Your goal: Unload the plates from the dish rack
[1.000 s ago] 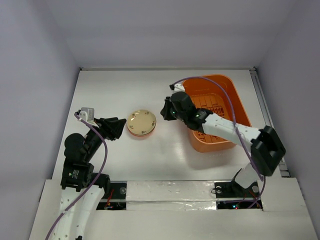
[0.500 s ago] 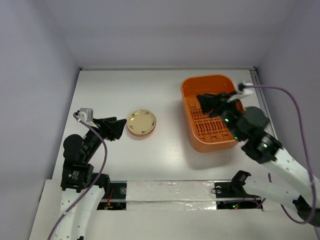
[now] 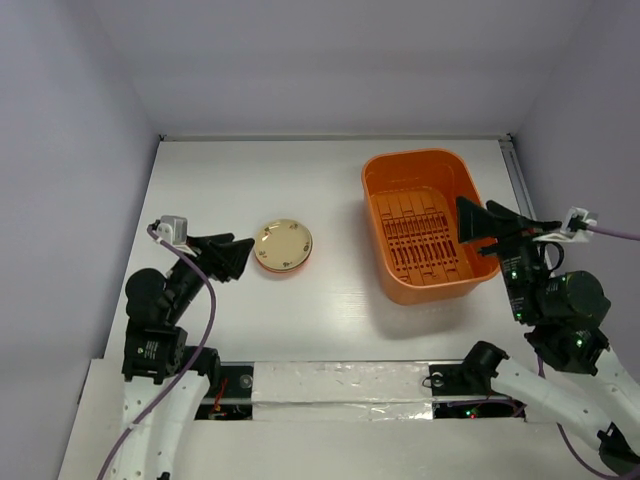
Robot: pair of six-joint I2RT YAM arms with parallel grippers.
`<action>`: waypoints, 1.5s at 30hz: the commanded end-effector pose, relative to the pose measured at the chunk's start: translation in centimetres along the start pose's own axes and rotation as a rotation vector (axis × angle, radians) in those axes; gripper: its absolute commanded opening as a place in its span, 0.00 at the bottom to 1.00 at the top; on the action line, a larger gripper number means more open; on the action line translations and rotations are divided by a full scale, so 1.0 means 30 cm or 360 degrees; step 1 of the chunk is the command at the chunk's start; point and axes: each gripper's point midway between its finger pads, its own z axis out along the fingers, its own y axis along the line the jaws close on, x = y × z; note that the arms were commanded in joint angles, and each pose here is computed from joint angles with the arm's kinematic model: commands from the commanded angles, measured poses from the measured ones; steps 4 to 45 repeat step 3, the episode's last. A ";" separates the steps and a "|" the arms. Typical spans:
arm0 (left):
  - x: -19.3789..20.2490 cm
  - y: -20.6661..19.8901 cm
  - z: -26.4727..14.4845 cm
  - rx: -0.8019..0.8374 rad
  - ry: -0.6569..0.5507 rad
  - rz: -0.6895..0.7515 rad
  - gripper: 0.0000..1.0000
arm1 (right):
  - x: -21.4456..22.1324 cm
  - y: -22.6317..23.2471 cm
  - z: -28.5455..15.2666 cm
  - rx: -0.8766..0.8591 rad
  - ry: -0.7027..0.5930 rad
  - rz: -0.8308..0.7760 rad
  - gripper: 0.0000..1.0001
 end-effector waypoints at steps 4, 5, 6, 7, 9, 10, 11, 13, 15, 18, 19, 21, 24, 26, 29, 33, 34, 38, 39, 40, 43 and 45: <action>-0.032 -0.003 0.009 0.0015 -0.0053 0.0051 0.55 | -0.016 -0.036 -0.008 0.0079 -0.0033 -0.0020 0.98; -0.032 -0.003 0.009 0.0015 -0.0053 0.0051 0.55 | -0.016 -0.036 -0.008 0.0079 -0.0033 -0.0020 0.98; -0.032 -0.003 0.009 0.0015 -0.0053 0.0051 0.55 | -0.016 -0.036 -0.008 0.0079 -0.0033 -0.0020 0.98; -0.032 -0.003 0.009 0.0015 -0.0053 0.0051 0.55 | -0.016 -0.036 -0.008 0.0079 -0.0033 -0.0020 0.98; -0.032 -0.003 0.009 0.0015 -0.0053 0.0051 0.55 | -0.016 -0.036 -0.008 0.0079 -0.0033 -0.0020 0.98; -0.032 -0.003 0.009 0.0015 -0.0053 0.0051 0.55 | -0.016 -0.036 -0.008 0.0079 -0.0033 -0.0020 0.98; -0.032 -0.003 0.009 0.0015 -0.0053 0.0051 0.55 | -0.016 -0.036 -0.008 0.0079 -0.0033 -0.0020 0.98; -0.032 -0.003 0.009 0.0015 -0.0053 0.0051 0.55 | -0.016 -0.036 -0.008 0.0079 -0.0033 -0.0020 0.98; -0.032 -0.003 0.009 0.0015 -0.0053 0.0051 0.55 | -0.016 -0.036 -0.008 0.0079 -0.0033 -0.0020 0.98; -0.032 -0.003 0.009 0.0015 -0.0053 0.0051 0.55 | -0.016 -0.036 -0.008 0.0079 -0.0033 -0.0020 0.98; -0.032 -0.003 0.009 0.0015 -0.0053 0.0051 0.55 | -0.016 -0.036 -0.008 0.0079 -0.0033 -0.0020 0.98; -0.032 -0.003 0.009 0.0015 -0.0053 0.0051 0.55 | -0.016 -0.036 -0.008 0.0079 -0.0033 -0.0020 0.98; -0.032 -0.003 0.009 0.0015 -0.0053 0.0051 0.55 | -0.016 -0.036 -0.008 0.0079 -0.0033 -0.0020 0.98; -0.032 -0.003 0.009 0.0015 -0.0053 0.0051 0.55 | -0.016 -0.036 -0.008 0.0079 -0.0033 -0.0020 0.98; -0.032 -0.003 0.009 0.0015 -0.0053 0.0051 0.55 | -0.016 -0.036 -0.008 0.0079 -0.0033 -0.0020 0.98; -0.032 -0.003 0.009 0.0015 -0.0053 0.0051 0.55 | -0.016 -0.036 -0.008 0.0079 -0.0033 -0.0020 0.98; -0.032 -0.003 0.009 0.0015 -0.0053 0.0051 0.55 | -0.016 -0.036 -0.008 0.0079 -0.0033 -0.0020 0.98; -0.032 -0.003 0.009 0.0015 -0.0053 0.0051 0.55 | -0.016 -0.036 -0.008 0.0079 -0.0033 -0.0020 0.98; -0.032 -0.003 0.009 0.0015 -0.0053 0.0051 0.55 | -0.016 -0.036 -0.008 0.0079 -0.0033 -0.0020 0.98; -0.032 -0.003 0.009 0.0015 -0.0053 0.0051 0.55 | -0.016 -0.036 -0.008 0.0079 -0.0033 -0.0020 0.98; -0.032 -0.003 0.009 0.0015 -0.0053 0.0051 0.55 | -0.016 -0.036 -0.008 0.0079 -0.0033 -0.0020 0.98; -0.032 -0.003 0.009 0.0015 -0.0053 0.0051 0.55 | -0.016 -0.036 -0.008 0.0079 -0.0033 -0.0020 0.98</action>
